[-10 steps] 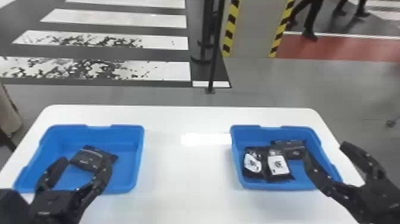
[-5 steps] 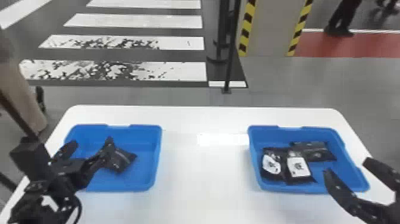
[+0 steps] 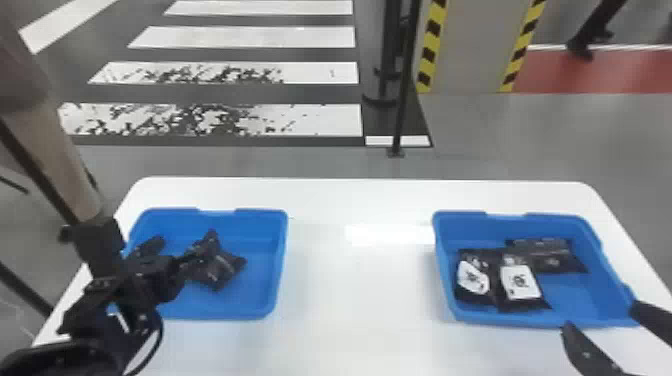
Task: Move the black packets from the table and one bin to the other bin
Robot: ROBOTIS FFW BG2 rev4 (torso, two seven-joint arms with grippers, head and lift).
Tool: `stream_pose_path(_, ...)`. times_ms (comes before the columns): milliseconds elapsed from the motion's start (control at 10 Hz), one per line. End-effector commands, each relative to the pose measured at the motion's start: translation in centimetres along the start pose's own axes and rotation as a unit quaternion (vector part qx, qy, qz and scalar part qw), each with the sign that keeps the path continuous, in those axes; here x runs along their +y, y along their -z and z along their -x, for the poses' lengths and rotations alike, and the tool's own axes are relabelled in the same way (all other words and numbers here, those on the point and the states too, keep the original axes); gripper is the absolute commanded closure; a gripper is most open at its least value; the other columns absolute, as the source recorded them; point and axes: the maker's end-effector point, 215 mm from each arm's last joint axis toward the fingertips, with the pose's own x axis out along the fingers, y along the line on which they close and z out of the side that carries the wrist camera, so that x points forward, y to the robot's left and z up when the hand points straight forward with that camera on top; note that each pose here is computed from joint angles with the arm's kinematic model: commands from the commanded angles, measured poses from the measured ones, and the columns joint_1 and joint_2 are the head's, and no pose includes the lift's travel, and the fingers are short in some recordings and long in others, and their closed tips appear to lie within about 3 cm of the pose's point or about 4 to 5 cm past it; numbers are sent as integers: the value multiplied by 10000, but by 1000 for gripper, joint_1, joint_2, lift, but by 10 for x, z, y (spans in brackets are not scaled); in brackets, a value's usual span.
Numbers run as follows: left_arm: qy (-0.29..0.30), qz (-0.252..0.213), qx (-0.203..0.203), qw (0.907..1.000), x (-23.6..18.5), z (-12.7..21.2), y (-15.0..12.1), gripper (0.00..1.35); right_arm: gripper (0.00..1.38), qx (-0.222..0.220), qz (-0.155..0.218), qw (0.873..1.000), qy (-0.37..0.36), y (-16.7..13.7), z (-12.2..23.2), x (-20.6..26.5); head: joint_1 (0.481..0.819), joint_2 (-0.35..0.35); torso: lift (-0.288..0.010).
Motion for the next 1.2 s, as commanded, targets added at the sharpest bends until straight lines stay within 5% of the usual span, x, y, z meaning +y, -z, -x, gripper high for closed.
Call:
stream_pose_path(0,146,81,408,9990,-6,-14,22,110,127,106,37,9999,-22,5,1,-1,695,10,-110)
stream_pose_path(500,133,378,1450,9886,-6,-12,77,114,127,234,57,9997,-12,11,7,-2,695,-18,-110)
stream_pose_path(1100,-18,496,1539,9868,-4,-23,80,114,127,245,48,9997,-3,13,4,-4,695,-22,-110)
